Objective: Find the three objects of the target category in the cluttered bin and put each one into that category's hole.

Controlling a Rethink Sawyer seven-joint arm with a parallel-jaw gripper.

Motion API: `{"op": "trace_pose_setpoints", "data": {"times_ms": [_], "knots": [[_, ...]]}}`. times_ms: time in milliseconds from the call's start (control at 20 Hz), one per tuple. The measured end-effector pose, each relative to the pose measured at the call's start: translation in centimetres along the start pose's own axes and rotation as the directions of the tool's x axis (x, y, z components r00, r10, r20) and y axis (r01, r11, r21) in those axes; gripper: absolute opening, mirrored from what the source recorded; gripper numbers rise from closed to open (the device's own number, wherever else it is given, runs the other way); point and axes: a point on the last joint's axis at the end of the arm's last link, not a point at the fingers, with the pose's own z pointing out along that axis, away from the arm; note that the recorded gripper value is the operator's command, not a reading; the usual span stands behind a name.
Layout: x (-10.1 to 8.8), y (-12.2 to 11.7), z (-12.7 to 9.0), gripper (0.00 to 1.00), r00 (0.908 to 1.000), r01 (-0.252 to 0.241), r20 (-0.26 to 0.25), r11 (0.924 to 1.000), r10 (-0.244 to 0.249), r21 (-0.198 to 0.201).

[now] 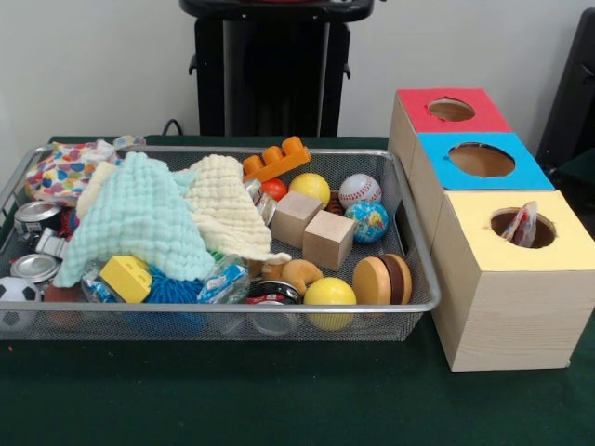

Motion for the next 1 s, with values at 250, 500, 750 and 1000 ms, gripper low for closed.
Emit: {"op": "trace_pose_setpoints", "data": {"times_ms": [250, 500, 750, 1000], "knots": [[0.2, 0.3, -0.1, 1.00, 1.0000, 0.009, 0.004, 0.9999, -0.009, 0.005], [0.2, 0.2, -0.4, 1.00, 0.9999, 0.005, 0.010, 0.9999, -0.005, 0.011], [-0.1, -1.5, -0.5, 1.00, 0.9993, -0.038, 0.008, 0.9993, 0.038, 0.008], [0.2, -5.5, -0.5, 1.00, 0.9937, -0.111, -0.015, 0.9938, 0.111, 0.011]]}}
